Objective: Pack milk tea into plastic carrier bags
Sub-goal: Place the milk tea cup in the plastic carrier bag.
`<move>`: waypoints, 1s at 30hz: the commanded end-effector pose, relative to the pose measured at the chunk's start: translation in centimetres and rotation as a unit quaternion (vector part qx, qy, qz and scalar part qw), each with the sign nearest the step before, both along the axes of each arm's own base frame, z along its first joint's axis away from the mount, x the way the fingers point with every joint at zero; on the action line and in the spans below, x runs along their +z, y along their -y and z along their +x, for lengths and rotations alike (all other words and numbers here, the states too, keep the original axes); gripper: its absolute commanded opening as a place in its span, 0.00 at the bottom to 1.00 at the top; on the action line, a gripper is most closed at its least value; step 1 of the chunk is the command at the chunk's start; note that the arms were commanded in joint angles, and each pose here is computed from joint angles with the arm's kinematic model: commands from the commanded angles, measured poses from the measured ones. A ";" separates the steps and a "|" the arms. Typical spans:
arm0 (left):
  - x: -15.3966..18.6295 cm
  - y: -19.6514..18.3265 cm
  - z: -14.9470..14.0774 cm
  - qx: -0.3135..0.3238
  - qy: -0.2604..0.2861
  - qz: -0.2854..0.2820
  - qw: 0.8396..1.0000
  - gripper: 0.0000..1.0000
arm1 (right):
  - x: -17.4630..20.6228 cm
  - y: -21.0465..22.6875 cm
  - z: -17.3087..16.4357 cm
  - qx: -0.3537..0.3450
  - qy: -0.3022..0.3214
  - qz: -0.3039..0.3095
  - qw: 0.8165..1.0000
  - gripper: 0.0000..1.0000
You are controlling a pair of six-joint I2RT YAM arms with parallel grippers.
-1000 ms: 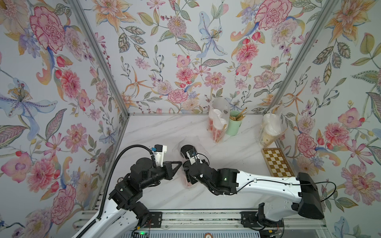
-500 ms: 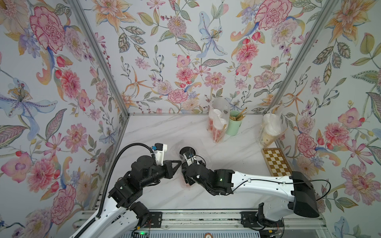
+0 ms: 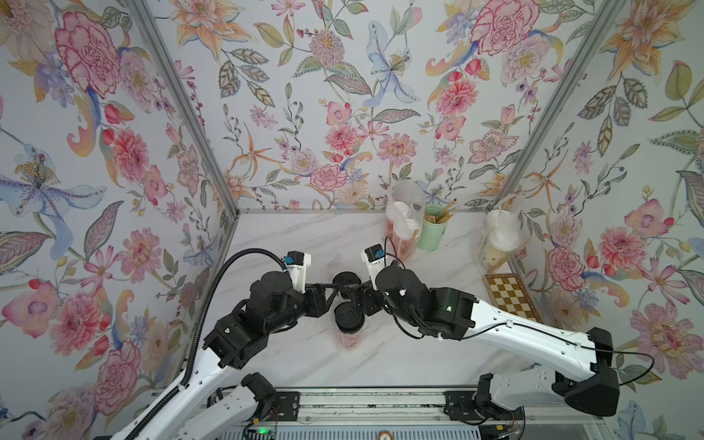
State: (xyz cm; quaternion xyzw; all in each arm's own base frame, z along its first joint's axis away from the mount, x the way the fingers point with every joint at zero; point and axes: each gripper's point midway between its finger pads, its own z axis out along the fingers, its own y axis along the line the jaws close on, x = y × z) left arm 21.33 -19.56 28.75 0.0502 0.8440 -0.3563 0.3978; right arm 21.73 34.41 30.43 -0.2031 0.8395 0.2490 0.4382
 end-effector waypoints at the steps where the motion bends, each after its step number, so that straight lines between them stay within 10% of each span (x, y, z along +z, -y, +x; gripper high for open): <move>1: 1.4 -0.5 0.5 0.001 0.030 0.040 0.999 0.56 | -0.1 2.4 0.7 -0.003 -0.036 -0.018 0.999 0.80; 10: -0.1 0.3 1.2 -0.026 0.003 0.097 0.995 0.58 | -5.2 3.7 0.8 0.071 -0.228 0.020 0.971 0.75; 18: -0.9 -0.1 1.1 -0.021 -0.011 0.105 0.994 0.55 | -8.0 3.7 -0.3 0.100 -0.265 0.016 0.959 0.63; 30: -0.7 0.0 0.9 -0.022 -0.006 0.080 0.997 0.17 | -7.1 3.1 0.7 0.089 -0.256 0.032 0.962 0.12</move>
